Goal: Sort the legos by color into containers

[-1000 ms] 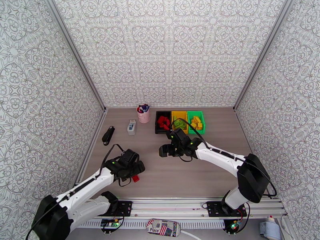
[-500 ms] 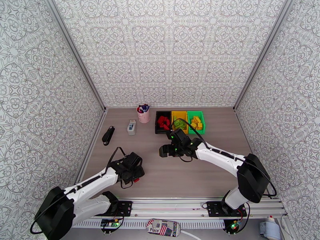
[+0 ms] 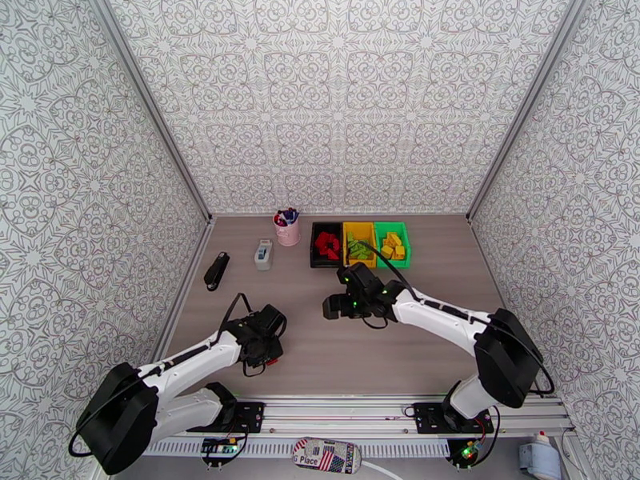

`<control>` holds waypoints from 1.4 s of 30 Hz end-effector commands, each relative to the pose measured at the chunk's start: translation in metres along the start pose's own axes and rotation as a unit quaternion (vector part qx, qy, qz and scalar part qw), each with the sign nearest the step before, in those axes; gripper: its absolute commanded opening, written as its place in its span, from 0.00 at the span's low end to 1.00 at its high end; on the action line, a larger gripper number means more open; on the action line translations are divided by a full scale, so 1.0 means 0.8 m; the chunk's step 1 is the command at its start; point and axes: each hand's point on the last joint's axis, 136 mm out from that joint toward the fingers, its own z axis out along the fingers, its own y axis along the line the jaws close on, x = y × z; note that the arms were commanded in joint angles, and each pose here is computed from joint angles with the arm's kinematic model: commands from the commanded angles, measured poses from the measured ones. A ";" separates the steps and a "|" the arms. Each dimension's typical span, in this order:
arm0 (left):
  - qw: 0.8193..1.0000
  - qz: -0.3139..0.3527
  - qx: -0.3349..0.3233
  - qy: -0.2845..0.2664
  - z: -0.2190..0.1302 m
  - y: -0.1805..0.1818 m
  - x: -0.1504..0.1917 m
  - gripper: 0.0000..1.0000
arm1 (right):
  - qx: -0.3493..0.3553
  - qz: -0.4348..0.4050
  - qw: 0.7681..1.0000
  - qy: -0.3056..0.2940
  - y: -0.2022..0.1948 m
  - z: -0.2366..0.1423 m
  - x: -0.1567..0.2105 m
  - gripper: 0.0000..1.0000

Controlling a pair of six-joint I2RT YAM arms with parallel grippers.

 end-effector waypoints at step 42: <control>0.943 0.154 0.266 -0.125 -0.126 -0.351 -0.287 0.87 | -0.008 0.113 0.988 -0.103 -0.095 -0.116 -0.043 0.85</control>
